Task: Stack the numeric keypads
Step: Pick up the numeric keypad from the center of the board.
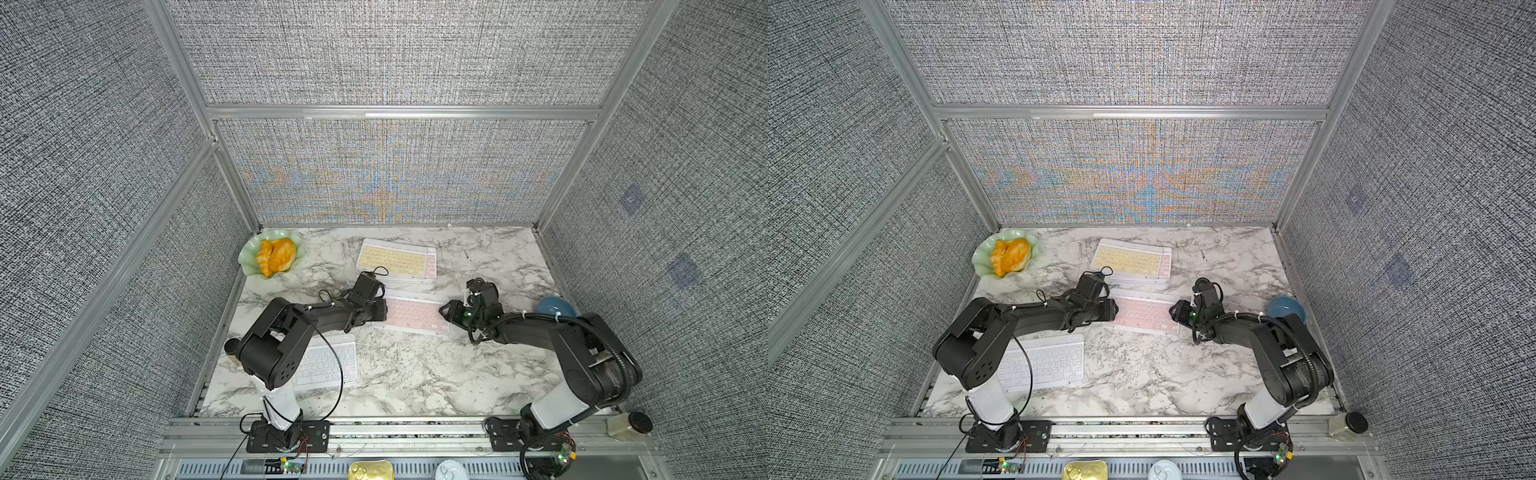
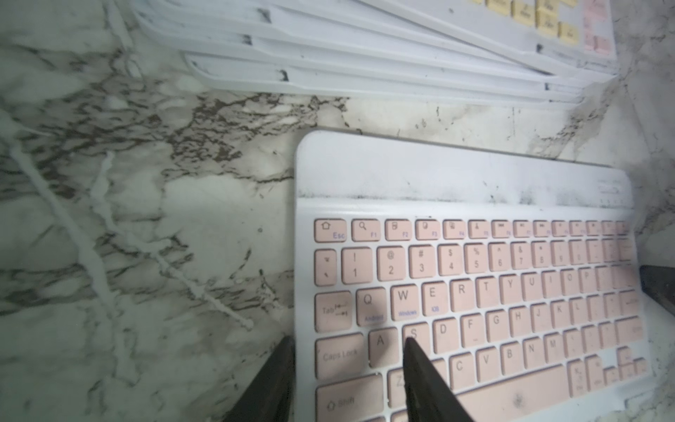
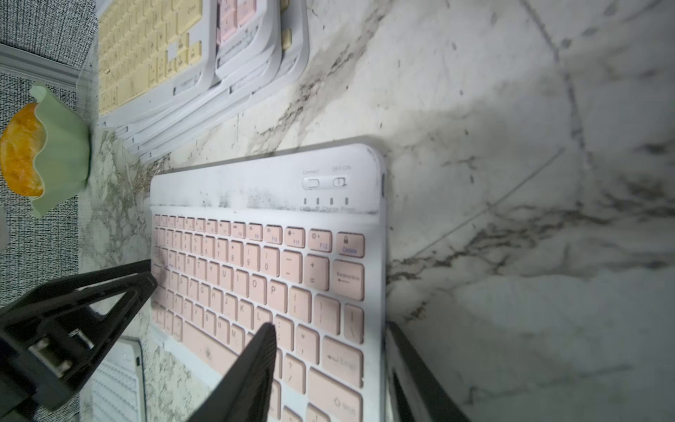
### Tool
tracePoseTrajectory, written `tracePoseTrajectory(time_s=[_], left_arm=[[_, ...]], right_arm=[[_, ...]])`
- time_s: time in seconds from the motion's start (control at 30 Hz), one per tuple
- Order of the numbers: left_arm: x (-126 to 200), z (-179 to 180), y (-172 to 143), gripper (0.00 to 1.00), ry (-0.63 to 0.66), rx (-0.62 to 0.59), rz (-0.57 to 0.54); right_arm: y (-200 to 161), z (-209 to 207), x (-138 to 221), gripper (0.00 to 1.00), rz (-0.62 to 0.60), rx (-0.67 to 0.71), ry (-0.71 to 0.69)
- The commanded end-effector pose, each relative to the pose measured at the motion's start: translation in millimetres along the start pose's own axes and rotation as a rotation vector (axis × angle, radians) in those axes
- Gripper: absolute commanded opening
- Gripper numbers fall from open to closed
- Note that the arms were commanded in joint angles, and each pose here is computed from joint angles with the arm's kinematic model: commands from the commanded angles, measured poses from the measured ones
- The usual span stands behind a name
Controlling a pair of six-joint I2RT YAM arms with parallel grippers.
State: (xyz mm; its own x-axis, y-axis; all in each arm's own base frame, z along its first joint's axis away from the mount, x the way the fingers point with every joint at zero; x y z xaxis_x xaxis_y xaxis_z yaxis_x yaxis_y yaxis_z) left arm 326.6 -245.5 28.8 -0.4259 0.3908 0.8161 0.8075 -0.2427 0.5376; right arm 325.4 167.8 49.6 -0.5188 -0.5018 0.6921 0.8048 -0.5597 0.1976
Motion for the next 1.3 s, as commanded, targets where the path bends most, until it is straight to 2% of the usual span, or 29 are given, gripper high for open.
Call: tracePoseTrajectory(time_s=[0.0,0.63,1.27], left_arm=[[-4,-6,-51,0.49,-0.056,0.027,0.211],[-5,-10,-58,0.49,-0.091,0.022,0.221],[-3,-5,-58,0.49,-0.053,0.033,0.216]], right_arm=[[-12,32,9,0.50,0.098,-0.019,0.161],[-18,36,21,0.50,0.104,-0.077,0.305],[-14,16,25,0.48,0.063,-0.017,0.160]])
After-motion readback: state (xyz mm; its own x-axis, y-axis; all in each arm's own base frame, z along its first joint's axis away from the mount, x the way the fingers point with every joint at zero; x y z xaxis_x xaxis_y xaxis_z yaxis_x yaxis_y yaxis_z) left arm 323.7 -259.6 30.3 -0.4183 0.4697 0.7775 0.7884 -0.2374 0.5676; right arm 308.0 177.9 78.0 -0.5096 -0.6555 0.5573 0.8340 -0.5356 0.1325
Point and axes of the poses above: each gripper's point midway between its finger pads, its own x axis back along the fingers, its own z axis along the line the jaws close on, y = z × x, the point moved 2 cm from there along x, back along the fingers, and after that the axes turned 14 degrees about -x, right-handed, at the moved point
